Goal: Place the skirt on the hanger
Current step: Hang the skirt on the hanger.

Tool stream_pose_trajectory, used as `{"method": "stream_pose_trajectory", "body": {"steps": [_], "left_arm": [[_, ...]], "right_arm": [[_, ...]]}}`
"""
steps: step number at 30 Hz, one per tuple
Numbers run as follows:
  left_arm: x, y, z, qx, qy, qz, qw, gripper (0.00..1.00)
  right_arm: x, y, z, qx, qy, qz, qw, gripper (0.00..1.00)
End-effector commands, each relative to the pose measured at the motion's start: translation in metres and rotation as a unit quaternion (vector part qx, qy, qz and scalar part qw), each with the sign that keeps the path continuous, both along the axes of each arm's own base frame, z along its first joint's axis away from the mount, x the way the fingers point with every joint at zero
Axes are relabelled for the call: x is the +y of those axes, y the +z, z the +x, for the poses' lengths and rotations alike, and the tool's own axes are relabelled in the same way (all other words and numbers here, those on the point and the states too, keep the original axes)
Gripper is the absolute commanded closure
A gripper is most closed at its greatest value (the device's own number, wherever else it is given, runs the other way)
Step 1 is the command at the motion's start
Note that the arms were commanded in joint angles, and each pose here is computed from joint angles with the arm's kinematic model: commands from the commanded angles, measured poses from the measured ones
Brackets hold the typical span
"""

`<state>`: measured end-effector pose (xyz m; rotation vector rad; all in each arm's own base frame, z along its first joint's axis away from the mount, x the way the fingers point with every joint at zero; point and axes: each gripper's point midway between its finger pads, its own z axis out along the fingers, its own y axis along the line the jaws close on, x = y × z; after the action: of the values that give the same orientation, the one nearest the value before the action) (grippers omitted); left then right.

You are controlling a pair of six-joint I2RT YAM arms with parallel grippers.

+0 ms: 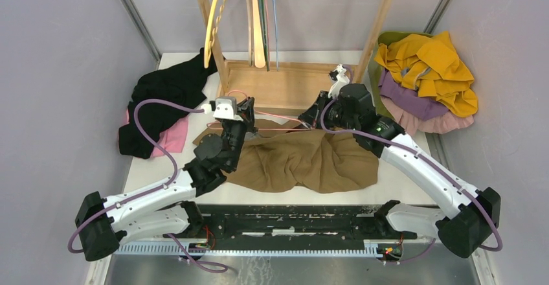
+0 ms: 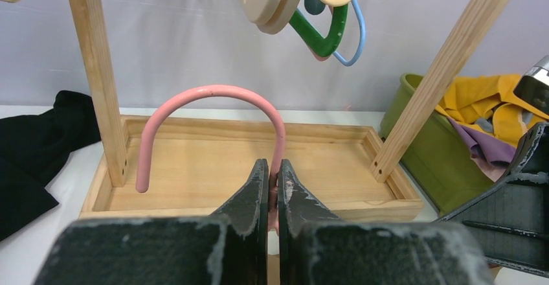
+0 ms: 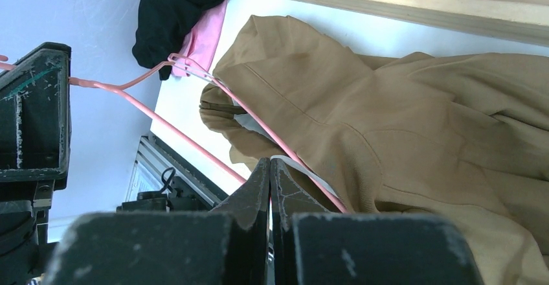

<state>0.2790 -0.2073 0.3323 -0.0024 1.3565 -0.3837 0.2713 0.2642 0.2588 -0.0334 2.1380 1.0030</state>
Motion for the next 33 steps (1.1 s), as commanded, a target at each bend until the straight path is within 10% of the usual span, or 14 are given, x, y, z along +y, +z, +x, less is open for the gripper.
{"method": "stream_pose_trajectory", "body": {"steps": [1,18,33], "left_arm": [[0.003,0.047,-0.005,-0.033,-0.012,-0.104,0.994,0.97],[-0.011,0.062,-0.006,-0.022,-0.048,-0.082,0.995,0.97],[-0.068,0.071,-0.018,0.042,-0.175,0.022,0.983,0.96]], "right_arm": [[0.020,0.043,0.003,-0.049,0.022,0.050,0.997,0.99],[-0.029,0.070,-0.023,-0.133,0.037,-0.078,0.987,0.53],[-0.032,0.121,-0.044,-0.239,0.122,-0.108,0.957,0.50]]}}
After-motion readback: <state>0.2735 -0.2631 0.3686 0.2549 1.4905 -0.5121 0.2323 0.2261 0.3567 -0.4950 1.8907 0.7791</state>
